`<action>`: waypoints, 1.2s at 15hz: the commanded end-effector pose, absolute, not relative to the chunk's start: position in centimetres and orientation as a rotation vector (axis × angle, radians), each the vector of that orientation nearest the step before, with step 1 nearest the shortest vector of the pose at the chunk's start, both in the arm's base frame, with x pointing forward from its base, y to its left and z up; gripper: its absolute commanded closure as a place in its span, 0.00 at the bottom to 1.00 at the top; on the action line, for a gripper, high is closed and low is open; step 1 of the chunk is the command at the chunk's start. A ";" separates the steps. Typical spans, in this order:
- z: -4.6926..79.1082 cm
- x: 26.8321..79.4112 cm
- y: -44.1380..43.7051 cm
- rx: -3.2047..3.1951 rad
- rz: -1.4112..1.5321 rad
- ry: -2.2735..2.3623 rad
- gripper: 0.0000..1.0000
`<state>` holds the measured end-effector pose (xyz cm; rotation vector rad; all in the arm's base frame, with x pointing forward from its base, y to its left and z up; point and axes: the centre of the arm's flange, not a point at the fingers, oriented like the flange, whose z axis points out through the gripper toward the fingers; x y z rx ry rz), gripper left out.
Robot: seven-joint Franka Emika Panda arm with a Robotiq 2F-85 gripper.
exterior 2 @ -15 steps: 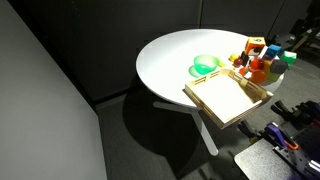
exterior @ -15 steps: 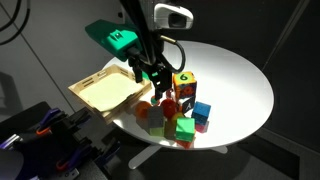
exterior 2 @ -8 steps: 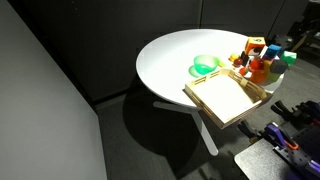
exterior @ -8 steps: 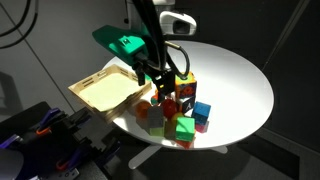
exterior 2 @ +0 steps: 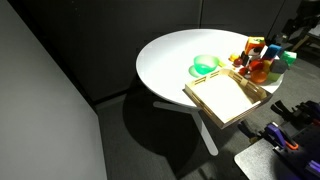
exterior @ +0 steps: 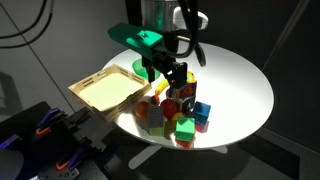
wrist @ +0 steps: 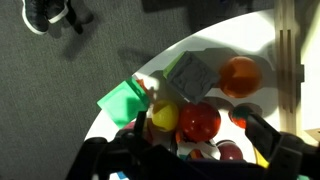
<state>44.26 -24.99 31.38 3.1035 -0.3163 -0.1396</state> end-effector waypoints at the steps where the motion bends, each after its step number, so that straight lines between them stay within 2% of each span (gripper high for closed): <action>1: 30.9 45.8 -25.4 3.087 -0.147 -0.317 0.00; 18: 28.2 45.7 -22.3 3.092 -0.227 -0.239 0.00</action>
